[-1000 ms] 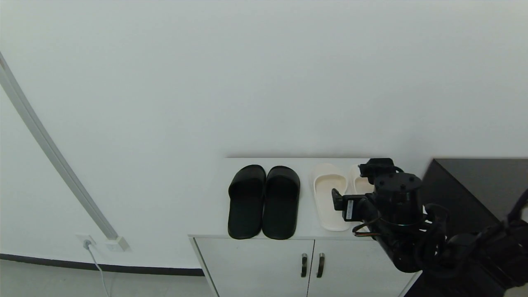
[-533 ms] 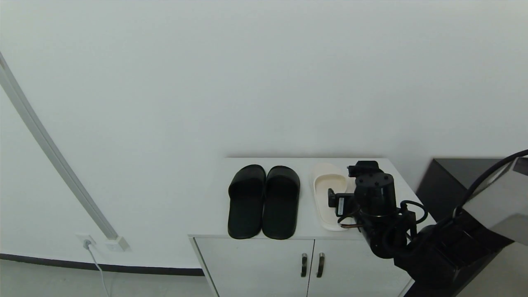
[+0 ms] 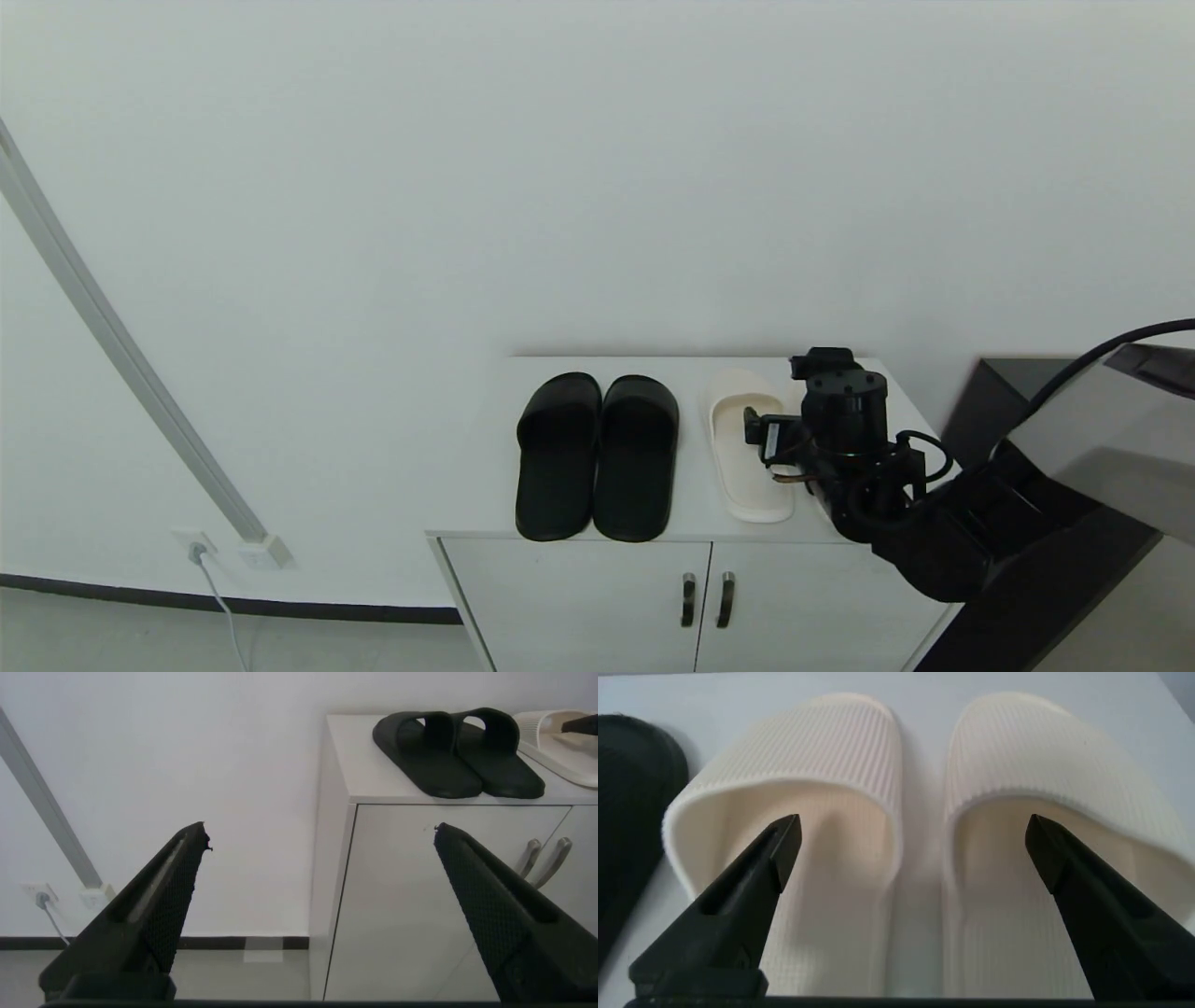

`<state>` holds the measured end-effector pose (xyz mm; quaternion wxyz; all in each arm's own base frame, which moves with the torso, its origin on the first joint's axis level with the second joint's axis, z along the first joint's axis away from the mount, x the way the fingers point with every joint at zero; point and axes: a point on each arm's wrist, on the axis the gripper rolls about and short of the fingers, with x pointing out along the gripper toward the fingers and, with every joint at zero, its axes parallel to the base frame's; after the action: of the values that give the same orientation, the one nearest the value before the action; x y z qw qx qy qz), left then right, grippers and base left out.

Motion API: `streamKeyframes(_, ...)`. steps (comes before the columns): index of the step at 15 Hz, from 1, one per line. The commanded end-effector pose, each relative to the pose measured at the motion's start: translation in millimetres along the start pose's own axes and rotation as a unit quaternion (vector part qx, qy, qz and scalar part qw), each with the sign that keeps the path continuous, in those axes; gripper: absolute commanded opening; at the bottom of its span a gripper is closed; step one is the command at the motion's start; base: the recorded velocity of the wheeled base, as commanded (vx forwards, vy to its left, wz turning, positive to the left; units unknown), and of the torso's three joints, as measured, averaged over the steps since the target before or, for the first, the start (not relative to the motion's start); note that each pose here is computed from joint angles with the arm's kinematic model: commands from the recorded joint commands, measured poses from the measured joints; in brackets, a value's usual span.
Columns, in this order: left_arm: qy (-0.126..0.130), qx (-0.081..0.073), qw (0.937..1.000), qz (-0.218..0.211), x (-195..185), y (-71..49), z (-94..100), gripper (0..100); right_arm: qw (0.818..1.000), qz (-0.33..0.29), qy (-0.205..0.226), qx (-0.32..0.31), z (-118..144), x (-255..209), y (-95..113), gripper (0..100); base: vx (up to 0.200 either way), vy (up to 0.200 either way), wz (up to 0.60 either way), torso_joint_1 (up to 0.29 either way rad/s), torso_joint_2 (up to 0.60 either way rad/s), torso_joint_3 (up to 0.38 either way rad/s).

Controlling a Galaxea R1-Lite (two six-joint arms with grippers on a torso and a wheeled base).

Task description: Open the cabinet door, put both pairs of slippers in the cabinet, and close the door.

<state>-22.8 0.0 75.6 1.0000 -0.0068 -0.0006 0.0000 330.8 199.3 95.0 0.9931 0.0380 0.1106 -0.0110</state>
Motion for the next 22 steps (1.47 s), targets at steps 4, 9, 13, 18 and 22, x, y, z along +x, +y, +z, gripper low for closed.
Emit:
streamKeyframes(4, 0.000, 0.000, 1.0000, -0.001, 0.0, 0.0, 0.0, 100, 1.000, -0.010, -0.006, 0.002, -3.0, 23.6, 1.2, 100, 0.000, 0.000, 0.00, 0.000, 0.00, 0.000)
streamKeyframes(9, 0.001, 0.000, 1.0000, -0.001, 0.1, 0.0, 0.1, 100, 1.000, -0.011, -0.006, -0.001, -5.1, 26.4, 2.5, 0, 0.000, 0.000, 0.00, 0.000, 0.00, 0.000)
streamKeyframes(13, 0.000, -0.001, 1.0000, -0.002, 0.0, -0.1, 0.0, 100, 1.000, -0.011, -0.016, -0.015, 4.3, 22.4, 0.5, 0, 0.000, 0.000, 0.00, 0.000, 0.00, 0.000)
streamKeyframes(18, 0.000, -0.001, 1.0000, -0.002, 0.0, -0.1, 0.0, 100, 0.994, 0.090, -0.038, -0.057, 41.5, -52.7, 0.8, 0, 0.000, 0.000, 0.00, 0.000, 0.00, 0.000)
streamKeyframes(22, 0.000, 0.001, 1.0000, -0.001, 0.0, 0.0, 0.0, 100, 0.966, 0.247, 0.003, -0.080, 50.0, -113.2, -18.4, 0, 0.000, 0.000, 0.00, 0.000, 0.00, 0.000)
